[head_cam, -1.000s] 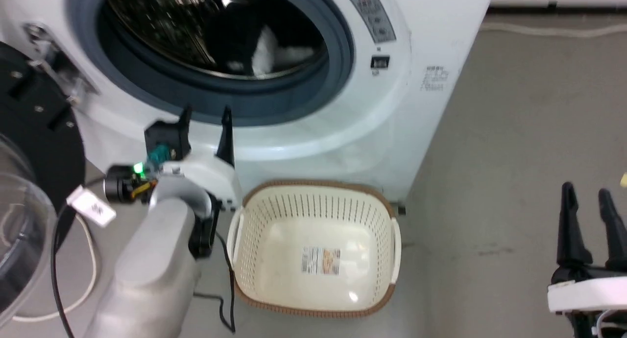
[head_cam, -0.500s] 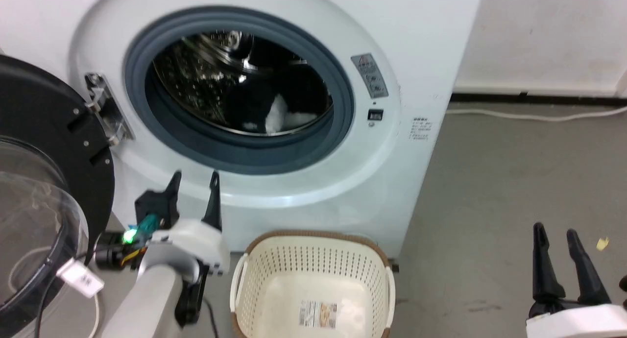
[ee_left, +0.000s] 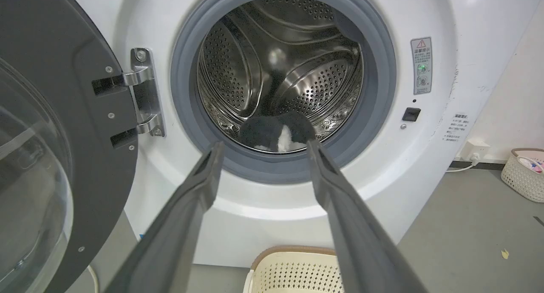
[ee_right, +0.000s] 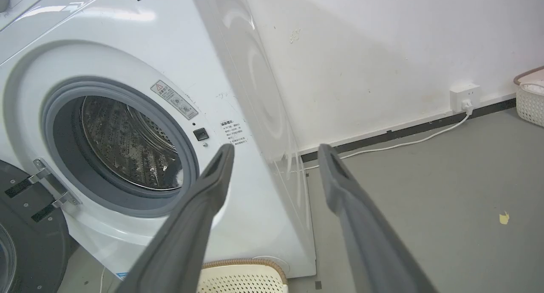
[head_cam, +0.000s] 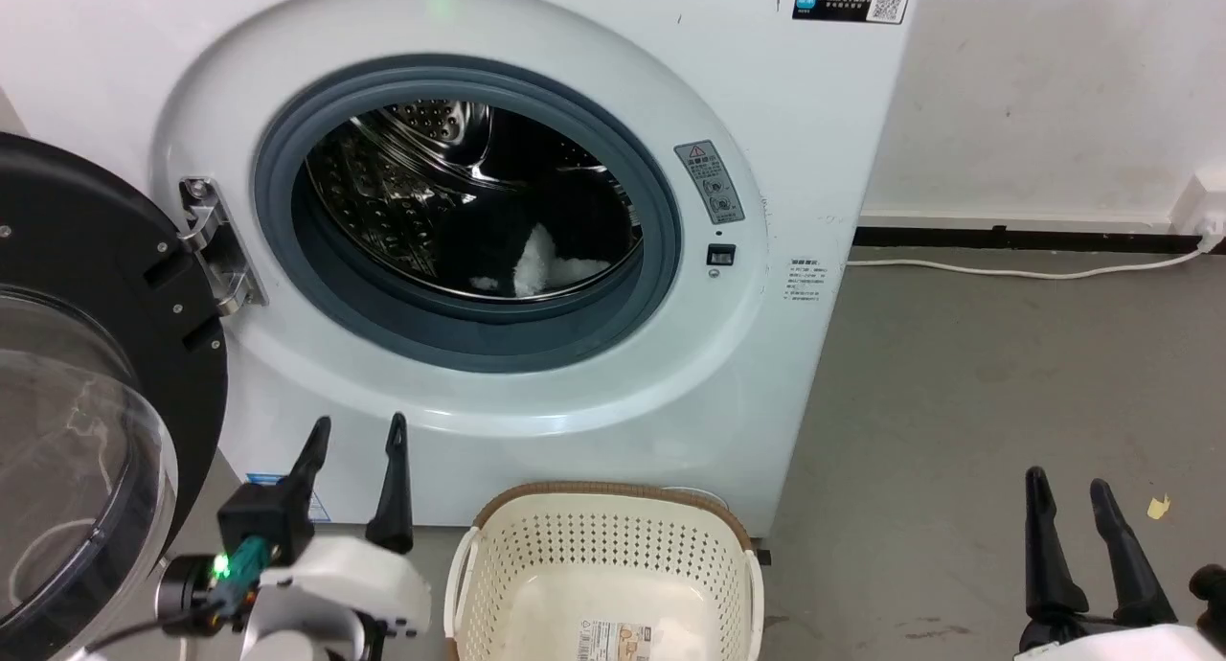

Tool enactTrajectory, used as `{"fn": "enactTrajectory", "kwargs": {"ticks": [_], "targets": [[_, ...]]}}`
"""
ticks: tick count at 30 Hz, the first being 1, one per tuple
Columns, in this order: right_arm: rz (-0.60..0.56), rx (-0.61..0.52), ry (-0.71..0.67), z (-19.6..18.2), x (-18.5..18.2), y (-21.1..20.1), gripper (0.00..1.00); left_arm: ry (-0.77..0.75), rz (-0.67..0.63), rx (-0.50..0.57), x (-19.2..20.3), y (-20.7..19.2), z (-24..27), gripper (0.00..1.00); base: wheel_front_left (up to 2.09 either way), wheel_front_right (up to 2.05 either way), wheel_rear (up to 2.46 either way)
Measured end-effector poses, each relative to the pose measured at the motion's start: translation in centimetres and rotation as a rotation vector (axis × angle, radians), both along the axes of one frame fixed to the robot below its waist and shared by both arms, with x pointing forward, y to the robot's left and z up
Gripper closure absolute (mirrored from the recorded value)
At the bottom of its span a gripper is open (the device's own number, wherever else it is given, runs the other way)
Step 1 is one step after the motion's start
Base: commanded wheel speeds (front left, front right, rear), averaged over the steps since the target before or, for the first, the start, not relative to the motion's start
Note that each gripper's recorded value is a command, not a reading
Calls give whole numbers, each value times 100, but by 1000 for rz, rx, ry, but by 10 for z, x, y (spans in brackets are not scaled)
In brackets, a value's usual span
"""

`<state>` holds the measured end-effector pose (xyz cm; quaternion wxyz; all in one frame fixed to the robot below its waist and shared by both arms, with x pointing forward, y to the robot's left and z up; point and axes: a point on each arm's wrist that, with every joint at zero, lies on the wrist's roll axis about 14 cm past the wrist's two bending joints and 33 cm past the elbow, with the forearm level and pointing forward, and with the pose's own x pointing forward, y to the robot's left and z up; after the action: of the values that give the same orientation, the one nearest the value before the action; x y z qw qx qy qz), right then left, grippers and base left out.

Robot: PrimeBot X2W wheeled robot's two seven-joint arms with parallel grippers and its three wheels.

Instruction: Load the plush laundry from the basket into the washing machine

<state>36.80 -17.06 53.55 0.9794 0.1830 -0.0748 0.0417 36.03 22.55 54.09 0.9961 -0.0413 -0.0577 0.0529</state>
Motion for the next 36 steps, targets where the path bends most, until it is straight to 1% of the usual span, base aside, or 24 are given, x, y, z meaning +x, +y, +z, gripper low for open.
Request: {"fn": "enactTrajectory", "kwargs": {"ticks": [8,14,19,25,36], "targets": [[6,1,28,-11,-4,2,0,-7,-38,-14,-16,-8,-5,0,0,0,0],[11,6,32,-14,-6,4,0,-1,-22,-40,-24,-4,-10,0,0,0,0],[10,7,57,-23,-11,4,0,4,-42,-54,-28,-8,-14,0,0,0,0],[18,-11,65,-26,-13,7,0,5,-72,-59,-29,-15,-15,0,0,0,0],[50,-53,73,-28,-17,16,0,40,-64,-71,-32,-17,-25,0,0,0,0]]}}
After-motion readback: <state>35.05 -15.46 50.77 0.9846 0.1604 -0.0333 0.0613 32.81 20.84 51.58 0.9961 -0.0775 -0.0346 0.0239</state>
